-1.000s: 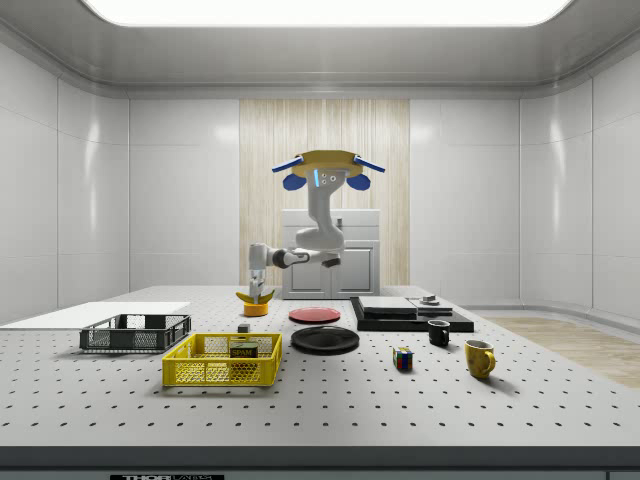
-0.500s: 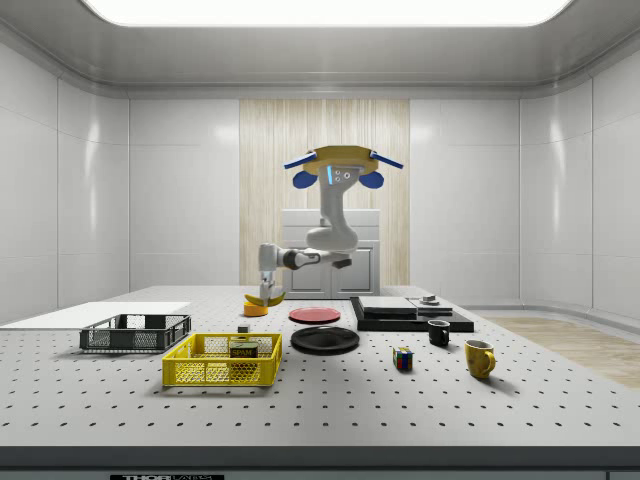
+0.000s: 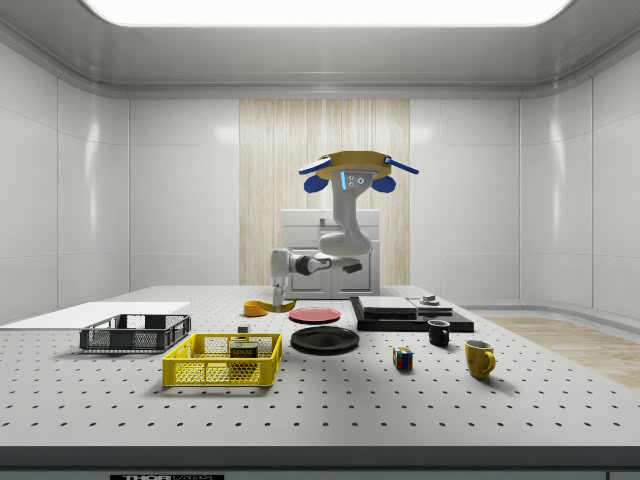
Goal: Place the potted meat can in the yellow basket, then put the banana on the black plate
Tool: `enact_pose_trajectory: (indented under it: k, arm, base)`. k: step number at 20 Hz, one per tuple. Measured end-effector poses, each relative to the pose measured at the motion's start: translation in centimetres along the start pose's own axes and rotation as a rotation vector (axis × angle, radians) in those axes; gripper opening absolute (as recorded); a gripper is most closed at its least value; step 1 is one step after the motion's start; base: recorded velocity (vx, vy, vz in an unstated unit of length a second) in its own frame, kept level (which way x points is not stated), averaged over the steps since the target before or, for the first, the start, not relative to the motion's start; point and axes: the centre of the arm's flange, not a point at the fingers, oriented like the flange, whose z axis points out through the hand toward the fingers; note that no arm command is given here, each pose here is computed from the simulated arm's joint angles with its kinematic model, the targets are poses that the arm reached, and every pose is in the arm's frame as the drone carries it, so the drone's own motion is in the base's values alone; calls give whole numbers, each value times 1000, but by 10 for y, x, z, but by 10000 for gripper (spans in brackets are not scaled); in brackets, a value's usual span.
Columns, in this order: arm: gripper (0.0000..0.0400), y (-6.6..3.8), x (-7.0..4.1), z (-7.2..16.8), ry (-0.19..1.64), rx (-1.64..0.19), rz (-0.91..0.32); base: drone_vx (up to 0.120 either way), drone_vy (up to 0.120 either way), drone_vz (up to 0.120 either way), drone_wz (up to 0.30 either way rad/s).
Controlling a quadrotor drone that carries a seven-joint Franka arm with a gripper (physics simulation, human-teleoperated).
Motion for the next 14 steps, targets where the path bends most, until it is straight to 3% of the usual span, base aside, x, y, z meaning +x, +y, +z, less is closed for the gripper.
enact_pose_trajectory:
  k: [10, 14]
  arm:
    - [201, 0, 0, 0, 0, 0, 0]
    - [201, 0, 0, 0, 0, 0, 0]
  base:
    - [-120, 0, -8, 0]
    - [-120, 0, -110, 0]
